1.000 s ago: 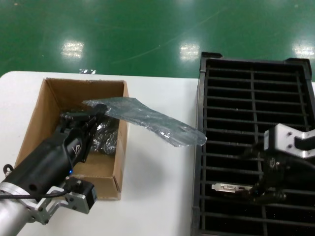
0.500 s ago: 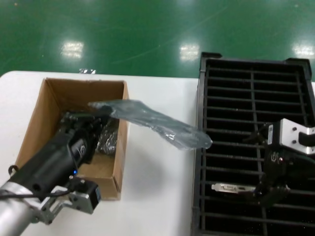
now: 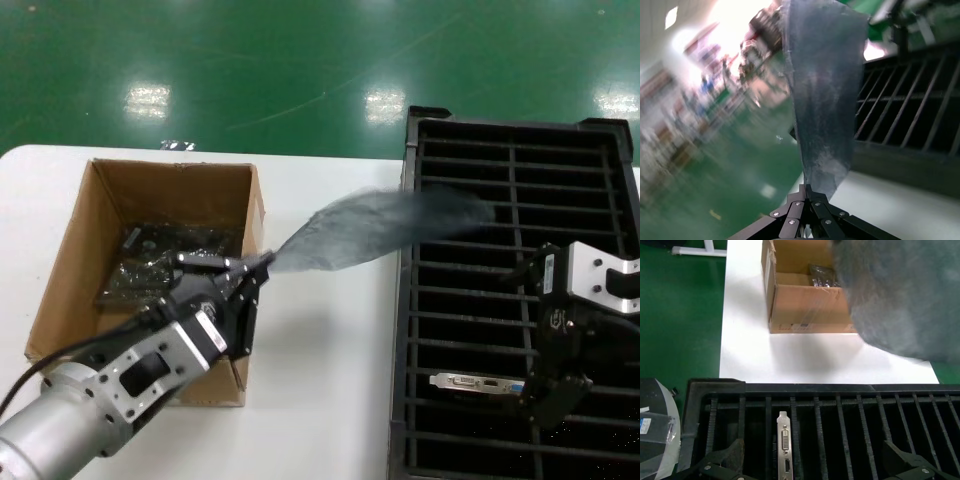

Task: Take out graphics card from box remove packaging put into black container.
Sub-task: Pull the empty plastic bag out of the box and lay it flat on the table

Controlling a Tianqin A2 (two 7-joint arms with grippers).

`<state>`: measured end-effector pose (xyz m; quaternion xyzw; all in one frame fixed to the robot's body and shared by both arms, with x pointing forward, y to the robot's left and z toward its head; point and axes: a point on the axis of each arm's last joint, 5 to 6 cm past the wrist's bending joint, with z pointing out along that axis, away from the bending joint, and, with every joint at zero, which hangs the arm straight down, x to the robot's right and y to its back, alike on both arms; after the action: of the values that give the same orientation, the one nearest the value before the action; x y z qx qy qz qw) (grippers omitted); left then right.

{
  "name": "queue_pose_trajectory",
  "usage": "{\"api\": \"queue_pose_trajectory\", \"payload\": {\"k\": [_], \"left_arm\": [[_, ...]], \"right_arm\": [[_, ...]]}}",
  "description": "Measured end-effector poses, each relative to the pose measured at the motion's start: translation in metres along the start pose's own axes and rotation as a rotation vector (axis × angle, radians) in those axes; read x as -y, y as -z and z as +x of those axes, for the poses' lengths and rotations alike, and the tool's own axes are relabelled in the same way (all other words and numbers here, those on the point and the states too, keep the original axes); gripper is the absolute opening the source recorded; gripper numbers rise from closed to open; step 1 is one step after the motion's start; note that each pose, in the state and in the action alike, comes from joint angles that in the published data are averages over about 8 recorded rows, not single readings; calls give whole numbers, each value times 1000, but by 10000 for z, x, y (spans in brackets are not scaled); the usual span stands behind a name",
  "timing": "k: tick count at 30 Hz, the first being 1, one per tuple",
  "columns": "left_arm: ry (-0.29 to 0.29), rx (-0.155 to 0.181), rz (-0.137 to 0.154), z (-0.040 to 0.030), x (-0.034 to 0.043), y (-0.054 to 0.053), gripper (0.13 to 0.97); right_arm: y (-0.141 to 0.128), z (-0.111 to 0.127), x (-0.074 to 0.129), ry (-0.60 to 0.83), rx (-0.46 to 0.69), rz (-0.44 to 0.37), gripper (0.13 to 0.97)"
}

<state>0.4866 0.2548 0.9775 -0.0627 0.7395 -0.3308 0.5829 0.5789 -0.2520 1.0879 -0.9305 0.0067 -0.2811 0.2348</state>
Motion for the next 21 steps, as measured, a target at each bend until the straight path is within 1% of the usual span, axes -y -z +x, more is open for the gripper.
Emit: {"api": "queue_pose_trajectory", "payload": {"k": [2, 5, 8, 10, 11, 13, 16, 19, 21], "left_arm": [[131, -34, -23, 10, -20, -41, 138], [313, -95, -73, 48, -66, -109, 138], [472, -158, -132, 115, -113, -175, 138], [569, -189, -174, 178, -144, -219, 138], [612, -199, -195, 213, -160, -240, 138], [697, -208, -239, 285, -196, -283, 138], [806, -195, -300, 384, -263, -345, 138], [887, -174, -351, 460, -332, -408, 138], [923, -164, -374, 496, -369, -446, 139]], "right_arm": [[0, 0, 0, 0, 0, 0, 947], [0, 0, 0, 0, 0, 0, 947], [0, 0, 0, 0, 0, 0, 952], [0, 0, 0, 0, 0, 0, 956], [0, 0, 0, 0, 0, 0, 959], [0, 0, 0, 0, 0, 0, 963], [0, 0, 0, 0, 0, 0, 966], [0, 0, 0, 0, 0, 0, 966], [0, 0, 0, 0, 0, 0, 966]]}}
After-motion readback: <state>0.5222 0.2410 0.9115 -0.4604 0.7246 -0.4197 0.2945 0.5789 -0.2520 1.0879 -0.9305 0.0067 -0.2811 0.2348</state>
